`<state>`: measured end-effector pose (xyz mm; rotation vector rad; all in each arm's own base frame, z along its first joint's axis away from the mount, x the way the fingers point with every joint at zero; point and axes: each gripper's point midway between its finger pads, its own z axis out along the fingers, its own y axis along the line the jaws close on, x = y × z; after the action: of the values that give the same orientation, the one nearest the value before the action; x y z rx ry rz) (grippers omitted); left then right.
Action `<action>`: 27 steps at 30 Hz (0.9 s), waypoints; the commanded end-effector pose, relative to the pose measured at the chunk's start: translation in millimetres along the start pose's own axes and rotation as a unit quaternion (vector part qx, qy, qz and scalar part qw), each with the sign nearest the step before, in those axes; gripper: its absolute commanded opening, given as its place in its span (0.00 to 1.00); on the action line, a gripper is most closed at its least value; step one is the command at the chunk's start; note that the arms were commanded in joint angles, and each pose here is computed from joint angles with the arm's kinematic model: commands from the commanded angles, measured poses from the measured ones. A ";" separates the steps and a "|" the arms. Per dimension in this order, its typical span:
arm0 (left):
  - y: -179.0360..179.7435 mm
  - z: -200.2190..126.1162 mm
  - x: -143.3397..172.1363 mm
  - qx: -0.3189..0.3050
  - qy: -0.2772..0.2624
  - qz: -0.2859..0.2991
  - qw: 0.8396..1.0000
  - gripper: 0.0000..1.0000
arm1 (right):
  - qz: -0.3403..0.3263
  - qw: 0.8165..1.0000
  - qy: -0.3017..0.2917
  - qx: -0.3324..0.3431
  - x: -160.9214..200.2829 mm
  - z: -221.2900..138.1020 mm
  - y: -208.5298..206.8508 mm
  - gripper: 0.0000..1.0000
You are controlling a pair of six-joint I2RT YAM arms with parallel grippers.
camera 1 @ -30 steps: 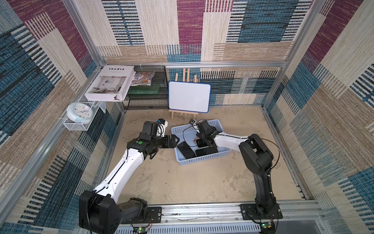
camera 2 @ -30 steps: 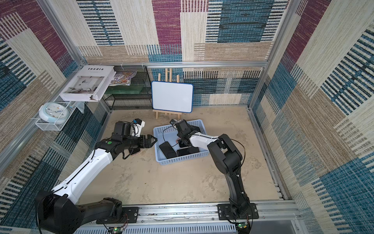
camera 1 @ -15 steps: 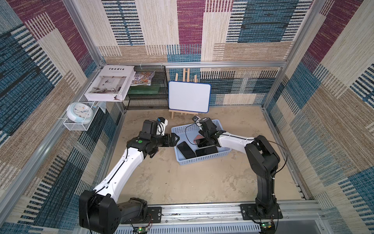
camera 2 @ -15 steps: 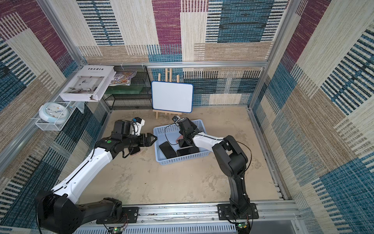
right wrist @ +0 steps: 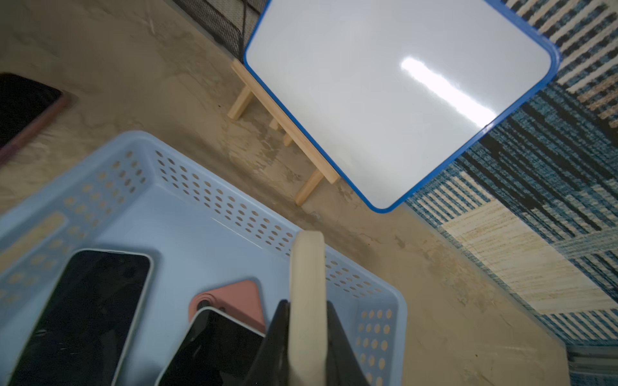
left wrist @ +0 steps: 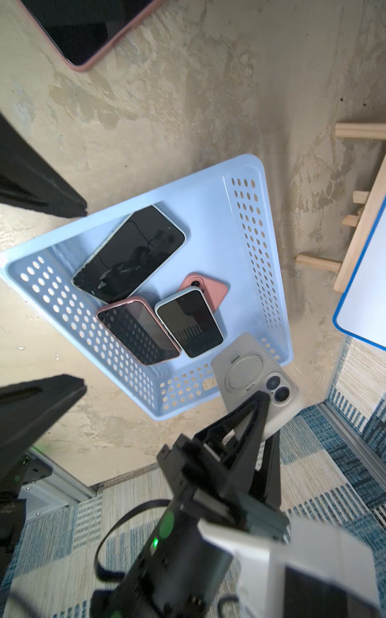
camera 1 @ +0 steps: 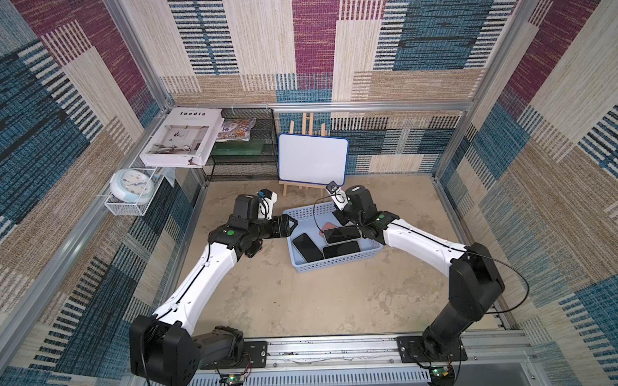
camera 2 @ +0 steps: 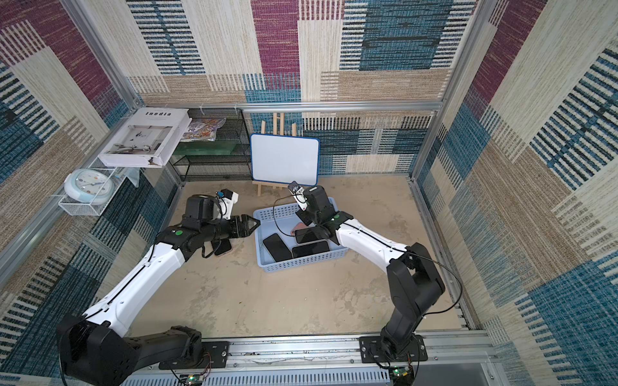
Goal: Take the phone out of the storage box
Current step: Pick up the phone from the storage box.
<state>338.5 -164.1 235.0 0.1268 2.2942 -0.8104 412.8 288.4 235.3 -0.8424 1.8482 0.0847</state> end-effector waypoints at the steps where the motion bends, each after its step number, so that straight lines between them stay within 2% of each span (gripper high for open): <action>1: -21.0 -3.3 -8.5 0.052 -0.011 0.031 0.998 0.79 | 0.059 0.992 -0.077 -0.086 -42.6 -34.2 18.2 0.00; 6: -47.1 -11.3 -4.7 0.124 -0.012 0.102 0.987 0.81 | 0.094 0.964 -0.133 -0.211 -78.1 -88.6 40.4 0.00; 10: -58.3 -15.5 -8.8 0.152 -0.025 0.119 0.981 0.81 | 0.124 0.940 -0.129 -0.291 -88.1 -114.0 51.0 0.00; 15: -81.4 -23.9 -13.0 0.216 -0.032 0.131 0.967 0.78 | 0.140 0.904 -0.128 -0.383 -95.9 -141.7 66.6 0.00; 21: -116.4 -43.5 -6.9 0.304 -0.015 0.162 0.939 0.75 | 0.160 0.865 -0.141 -0.455 -104.9 -162.7 73.0 0.00; 27: -148.6 -61.3 12.7 0.383 0.017 0.194 0.903 0.70 | 0.171 0.841 -0.144 -0.492 -110.8 -169.3 76.1 0.00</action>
<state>270.1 -240.5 326.2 0.7901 1.8490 -1.3466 269.0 326.0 359.8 -1.0256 1.6707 1.3087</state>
